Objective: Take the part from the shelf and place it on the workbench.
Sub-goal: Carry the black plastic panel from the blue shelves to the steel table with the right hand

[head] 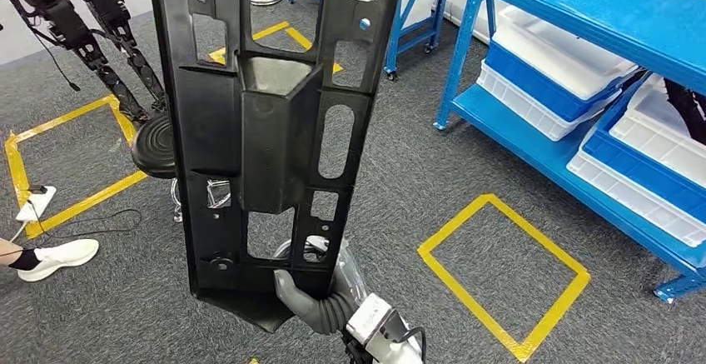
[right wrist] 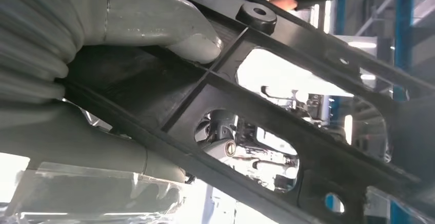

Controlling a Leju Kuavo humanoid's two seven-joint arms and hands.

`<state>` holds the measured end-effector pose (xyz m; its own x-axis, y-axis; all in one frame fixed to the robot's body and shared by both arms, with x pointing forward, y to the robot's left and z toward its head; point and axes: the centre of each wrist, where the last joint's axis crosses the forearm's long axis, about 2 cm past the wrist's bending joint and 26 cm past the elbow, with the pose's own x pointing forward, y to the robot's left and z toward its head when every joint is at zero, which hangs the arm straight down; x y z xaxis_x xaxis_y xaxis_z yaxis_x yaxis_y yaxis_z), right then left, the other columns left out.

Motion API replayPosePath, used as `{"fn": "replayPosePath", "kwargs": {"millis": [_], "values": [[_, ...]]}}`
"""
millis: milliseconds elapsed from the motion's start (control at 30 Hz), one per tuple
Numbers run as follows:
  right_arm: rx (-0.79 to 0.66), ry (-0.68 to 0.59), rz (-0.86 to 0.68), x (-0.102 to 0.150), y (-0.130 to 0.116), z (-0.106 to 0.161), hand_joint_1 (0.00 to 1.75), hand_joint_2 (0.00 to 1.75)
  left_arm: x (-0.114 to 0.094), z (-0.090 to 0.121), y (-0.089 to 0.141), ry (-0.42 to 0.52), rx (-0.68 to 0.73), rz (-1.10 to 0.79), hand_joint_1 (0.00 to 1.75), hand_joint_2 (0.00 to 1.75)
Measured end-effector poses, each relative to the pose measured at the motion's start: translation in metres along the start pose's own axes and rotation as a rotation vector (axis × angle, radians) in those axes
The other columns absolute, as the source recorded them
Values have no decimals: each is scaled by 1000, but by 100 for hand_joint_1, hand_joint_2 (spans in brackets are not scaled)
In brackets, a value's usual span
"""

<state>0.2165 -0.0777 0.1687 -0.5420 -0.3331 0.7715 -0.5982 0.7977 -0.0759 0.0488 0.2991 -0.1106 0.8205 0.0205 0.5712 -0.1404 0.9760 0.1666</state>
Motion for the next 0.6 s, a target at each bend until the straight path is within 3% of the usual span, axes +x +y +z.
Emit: {"fn": "replayPosePath", "kwargs": {"millis": [600], "values": [[-61, -24, 2, 7, -7, 12, 175, 175, -3, 1, 4, -57, -6, -15, 0, 175]]}}
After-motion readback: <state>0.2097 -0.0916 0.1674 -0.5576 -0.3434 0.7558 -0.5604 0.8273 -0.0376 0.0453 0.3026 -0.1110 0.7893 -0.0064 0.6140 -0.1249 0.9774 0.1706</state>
